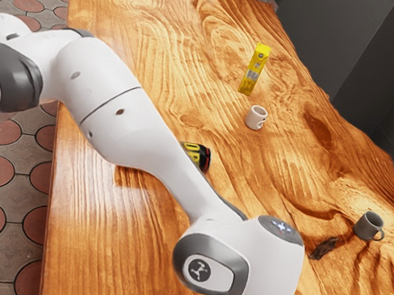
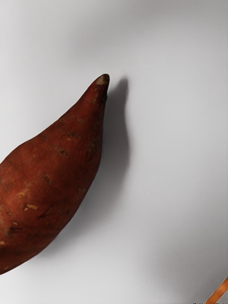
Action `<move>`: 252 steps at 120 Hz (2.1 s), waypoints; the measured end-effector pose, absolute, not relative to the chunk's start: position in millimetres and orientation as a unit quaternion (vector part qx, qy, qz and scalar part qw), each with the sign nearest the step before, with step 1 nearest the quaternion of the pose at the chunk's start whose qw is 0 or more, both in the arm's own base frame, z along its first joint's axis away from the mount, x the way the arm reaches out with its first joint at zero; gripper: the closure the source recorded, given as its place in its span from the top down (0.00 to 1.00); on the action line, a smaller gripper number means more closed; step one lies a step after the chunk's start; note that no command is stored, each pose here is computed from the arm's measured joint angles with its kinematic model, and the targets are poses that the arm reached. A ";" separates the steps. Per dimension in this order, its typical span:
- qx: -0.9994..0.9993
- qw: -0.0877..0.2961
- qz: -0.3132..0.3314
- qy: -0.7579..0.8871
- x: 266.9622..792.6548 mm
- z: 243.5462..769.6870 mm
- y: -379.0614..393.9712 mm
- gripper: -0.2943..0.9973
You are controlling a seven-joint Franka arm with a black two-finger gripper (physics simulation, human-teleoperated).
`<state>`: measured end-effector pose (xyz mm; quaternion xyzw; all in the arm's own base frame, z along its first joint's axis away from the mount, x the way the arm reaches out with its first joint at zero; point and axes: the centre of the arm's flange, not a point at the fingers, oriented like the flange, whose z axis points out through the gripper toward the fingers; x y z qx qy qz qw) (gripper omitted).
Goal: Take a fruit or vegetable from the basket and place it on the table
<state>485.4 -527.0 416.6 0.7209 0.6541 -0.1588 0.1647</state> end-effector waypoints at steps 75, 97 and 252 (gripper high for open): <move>0.714 0.166 -0.182 0.655 495.6 400.3 -521.2 0.74; 0.719 0.170 -0.189 0.647 495.9 402.4 -518.2 0.75; 0.695 0.206 -0.181 0.665 504.4 447.2 -500.6 0.56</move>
